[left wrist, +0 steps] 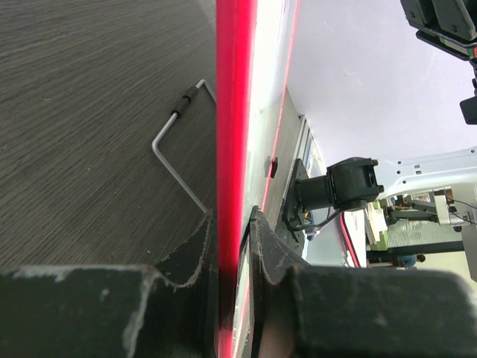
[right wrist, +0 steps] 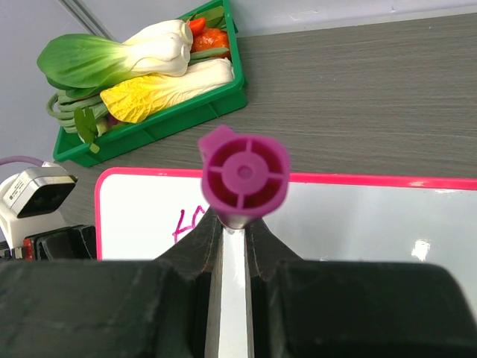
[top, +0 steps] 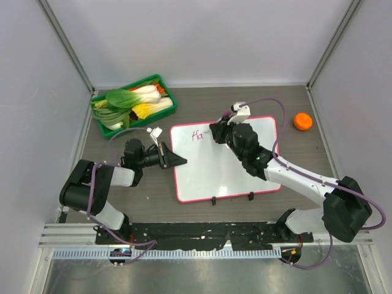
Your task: Write a sentence on the whiteboard
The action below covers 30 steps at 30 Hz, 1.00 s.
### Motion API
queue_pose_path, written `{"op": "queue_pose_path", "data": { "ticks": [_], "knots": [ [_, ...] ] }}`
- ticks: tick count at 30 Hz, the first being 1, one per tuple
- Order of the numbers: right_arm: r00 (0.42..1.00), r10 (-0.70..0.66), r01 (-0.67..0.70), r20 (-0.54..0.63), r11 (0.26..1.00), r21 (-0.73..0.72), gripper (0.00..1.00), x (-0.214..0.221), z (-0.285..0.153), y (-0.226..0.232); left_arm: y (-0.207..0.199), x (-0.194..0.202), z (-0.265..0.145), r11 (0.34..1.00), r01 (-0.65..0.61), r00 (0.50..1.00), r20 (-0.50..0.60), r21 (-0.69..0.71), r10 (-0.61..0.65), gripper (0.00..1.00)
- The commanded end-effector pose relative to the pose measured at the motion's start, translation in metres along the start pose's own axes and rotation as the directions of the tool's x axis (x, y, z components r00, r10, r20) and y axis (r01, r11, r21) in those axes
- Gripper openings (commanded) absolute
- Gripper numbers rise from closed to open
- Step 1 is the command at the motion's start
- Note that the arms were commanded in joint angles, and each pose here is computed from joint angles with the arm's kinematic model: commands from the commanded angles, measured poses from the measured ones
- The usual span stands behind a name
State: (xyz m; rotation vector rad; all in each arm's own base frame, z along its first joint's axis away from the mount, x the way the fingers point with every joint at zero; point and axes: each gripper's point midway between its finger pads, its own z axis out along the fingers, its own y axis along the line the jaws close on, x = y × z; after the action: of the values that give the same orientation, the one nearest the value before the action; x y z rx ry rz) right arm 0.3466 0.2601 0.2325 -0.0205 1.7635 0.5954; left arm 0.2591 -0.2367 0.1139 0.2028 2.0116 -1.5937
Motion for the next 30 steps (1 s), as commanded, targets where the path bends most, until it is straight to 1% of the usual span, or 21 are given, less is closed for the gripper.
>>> {"op": "queue_pose_path", "data": {
  "ticks": [1, 9, 21, 30],
  "knots": [
    [1.0, -0.001, 0.0, 0.031, 1.0, 0.013, 0.01, -0.005, 0.002, -0.004, 0.037, 0.022, 0.0, 0.99, 0.017, 0.999, -0.029, -0.139, -0.021, 0.0],
    [1.0, 0.001, -0.001, -0.005, 1.0, 0.01, 0.01, 0.008, -0.004, -0.008, 0.038, 0.022, 0.0, 0.99, 0.019, 0.999, -0.029, -0.141, -0.023, 0.0],
    [0.999, 0.013, -0.014, -0.029, 1.0, -0.019, 0.01, 0.013, -0.015, -0.006, 0.038, 0.021, 0.0, 0.99, 0.017, 0.999, -0.029, -0.139, -0.021, 0.0],
    [0.996, 0.02, -0.024, -0.087, 0.999, -0.044, 0.01, 0.029, -0.025, -0.006, 0.038, 0.022, 0.0, 0.99, 0.019, 0.999, -0.029, -0.141, -0.023, 0.0]
  ]
}}
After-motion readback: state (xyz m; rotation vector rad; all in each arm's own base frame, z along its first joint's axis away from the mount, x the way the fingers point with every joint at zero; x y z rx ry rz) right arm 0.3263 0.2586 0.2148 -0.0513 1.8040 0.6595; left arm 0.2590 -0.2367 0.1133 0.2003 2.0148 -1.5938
